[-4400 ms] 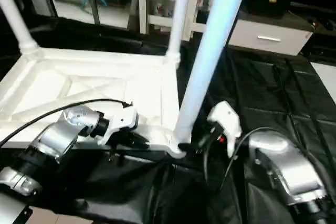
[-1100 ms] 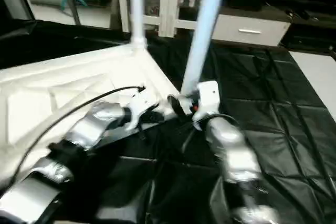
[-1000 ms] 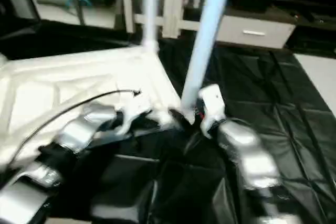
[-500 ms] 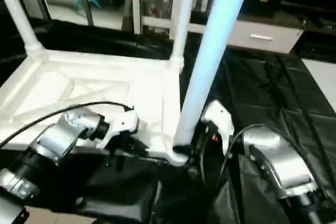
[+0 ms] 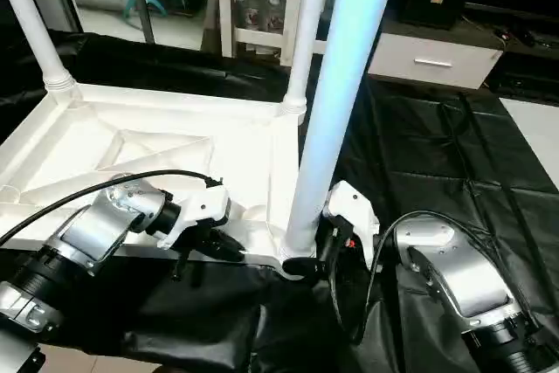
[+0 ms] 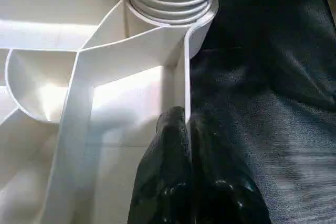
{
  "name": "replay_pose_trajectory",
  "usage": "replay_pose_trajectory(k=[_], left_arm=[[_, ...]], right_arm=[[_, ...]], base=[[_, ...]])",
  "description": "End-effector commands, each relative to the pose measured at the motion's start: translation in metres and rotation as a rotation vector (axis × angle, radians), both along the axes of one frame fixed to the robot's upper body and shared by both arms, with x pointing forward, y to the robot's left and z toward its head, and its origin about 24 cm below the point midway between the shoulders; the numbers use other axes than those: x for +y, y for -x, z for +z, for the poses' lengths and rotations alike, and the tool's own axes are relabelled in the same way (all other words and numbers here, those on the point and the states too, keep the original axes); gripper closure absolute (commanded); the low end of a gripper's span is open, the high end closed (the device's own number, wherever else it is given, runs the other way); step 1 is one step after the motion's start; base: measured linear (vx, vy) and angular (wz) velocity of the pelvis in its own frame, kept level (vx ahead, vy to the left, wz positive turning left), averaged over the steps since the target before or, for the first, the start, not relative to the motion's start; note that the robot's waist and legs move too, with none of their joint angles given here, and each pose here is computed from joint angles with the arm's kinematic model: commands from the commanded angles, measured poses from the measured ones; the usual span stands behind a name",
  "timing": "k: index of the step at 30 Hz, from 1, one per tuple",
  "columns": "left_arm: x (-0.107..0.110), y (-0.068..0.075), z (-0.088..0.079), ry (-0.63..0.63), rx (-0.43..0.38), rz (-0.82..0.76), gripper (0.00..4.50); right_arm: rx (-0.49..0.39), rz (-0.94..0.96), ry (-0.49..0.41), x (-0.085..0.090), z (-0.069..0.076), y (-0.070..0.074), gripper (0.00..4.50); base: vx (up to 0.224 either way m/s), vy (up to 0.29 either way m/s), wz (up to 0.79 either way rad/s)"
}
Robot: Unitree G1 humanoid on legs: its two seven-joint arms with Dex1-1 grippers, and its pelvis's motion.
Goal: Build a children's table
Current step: Rotate leg to tighten
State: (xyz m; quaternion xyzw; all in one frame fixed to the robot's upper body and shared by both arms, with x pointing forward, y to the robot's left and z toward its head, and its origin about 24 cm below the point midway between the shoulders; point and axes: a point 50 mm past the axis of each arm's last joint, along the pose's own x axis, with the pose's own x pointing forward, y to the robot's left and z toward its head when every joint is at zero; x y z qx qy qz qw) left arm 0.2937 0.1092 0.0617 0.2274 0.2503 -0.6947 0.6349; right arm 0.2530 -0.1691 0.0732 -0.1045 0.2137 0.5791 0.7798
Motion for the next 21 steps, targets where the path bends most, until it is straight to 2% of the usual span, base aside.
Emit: replay_pose_trajectory(k=[1, 8, 13, 21], left_arm=[[-0.0073, 0.0096, -0.0128, -0.045, 0.048, -0.052, 4.50], [-0.0078, 0.0088, -0.0126, -0.046, 0.039, -0.047, 4.50], [-0.0080, 0.0082, -0.0128, -0.050, 0.031, -0.044, 4.50], [-0.0069, 0.0079, -0.0133, -0.059, 0.031, -0.040, 4.50]], right_arm=[[-0.006, 0.032, 0.020, 0.0012, 0.0004, -0.0010, 1.04], [-0.001, 0.040, 0.031, 0.0009, -0.0016, -0.0002, 1.69], [0.004, 0.049, 0.042, 0.0010, -0.0038, 0.0007, 1.99], [0.015, 0.065, 0.061, 0.0008, -0.0084, 0.0032, 2.04]], base=[[0.000, 0.000, 0.00], [0.000, 0.000, 0.00], [0.000, 0.000, 0.00], [0.000, 0.000, 0.00]])
